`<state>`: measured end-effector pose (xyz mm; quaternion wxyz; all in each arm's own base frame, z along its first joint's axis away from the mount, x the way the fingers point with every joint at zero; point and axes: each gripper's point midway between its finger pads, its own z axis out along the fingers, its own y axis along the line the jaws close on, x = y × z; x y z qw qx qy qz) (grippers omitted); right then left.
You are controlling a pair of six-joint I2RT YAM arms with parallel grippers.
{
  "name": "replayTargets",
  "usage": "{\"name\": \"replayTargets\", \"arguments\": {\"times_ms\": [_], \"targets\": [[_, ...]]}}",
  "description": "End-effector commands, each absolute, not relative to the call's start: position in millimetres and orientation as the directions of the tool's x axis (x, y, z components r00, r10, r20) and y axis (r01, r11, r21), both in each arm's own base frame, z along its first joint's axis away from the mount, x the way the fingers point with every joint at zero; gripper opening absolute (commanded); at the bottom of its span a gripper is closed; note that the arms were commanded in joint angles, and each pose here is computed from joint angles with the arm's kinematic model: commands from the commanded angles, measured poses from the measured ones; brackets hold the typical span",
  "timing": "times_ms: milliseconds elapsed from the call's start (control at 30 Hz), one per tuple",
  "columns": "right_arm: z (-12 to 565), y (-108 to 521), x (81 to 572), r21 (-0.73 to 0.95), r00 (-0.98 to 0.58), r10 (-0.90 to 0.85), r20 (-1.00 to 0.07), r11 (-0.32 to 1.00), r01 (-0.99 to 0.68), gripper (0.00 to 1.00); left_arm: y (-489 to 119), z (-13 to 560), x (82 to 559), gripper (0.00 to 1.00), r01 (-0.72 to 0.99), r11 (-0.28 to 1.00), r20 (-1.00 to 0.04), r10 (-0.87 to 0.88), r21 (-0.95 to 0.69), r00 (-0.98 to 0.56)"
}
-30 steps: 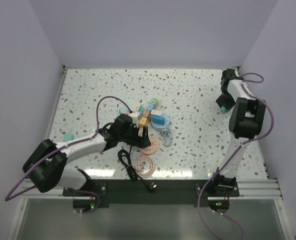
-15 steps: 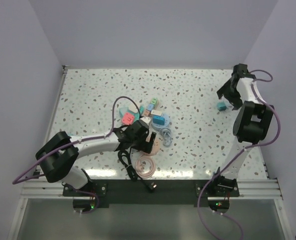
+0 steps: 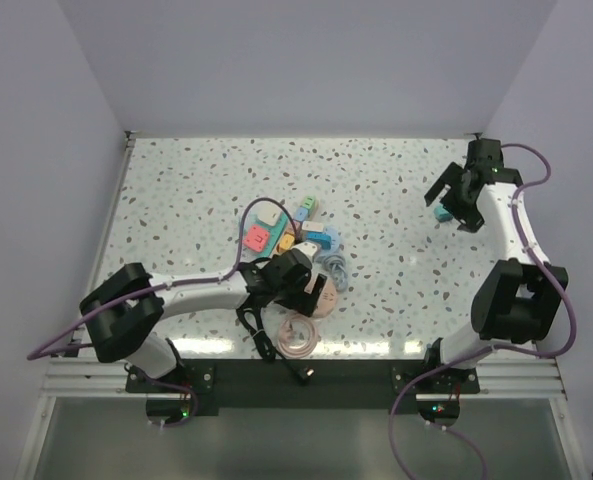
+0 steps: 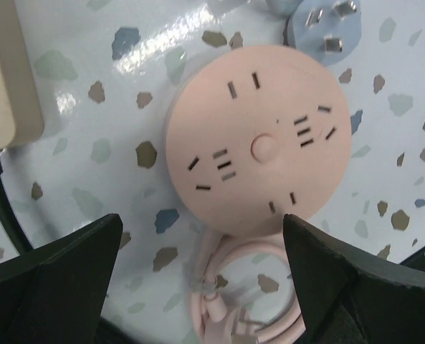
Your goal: Pull the plug off the socket
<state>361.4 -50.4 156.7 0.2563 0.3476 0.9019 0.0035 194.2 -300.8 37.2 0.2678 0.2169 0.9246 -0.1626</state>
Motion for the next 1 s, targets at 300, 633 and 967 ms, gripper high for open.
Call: {"name": "replayTargets", "arguments": {"times_ms": [300, 633, 967], "targets": [[159, -21, 337, 0.235, -0.684, 0.578, -0.444, 0.812, 0.534, 0.98, -276, 17, 130, 0.9, 0.637, 0.72, -0.433, 0.499, -0.275, -0.751], [154, -15, 323, 0.234, -0.695, 0.566, -0.443, 0.822, 0.52, 0.98, -262, -28, 125, 0.17, 0.658, 0.725, -0.33, 0.583, -0.203, -0.743], [162, -12, 317, 0.243, -0.703, 0.556, -0.444, 0.829, 0.503, 0.98, -295, 113, 163, 0.0, 0.609, 0.761, -0.602, 0.384, -0.222, -0.7]]}}
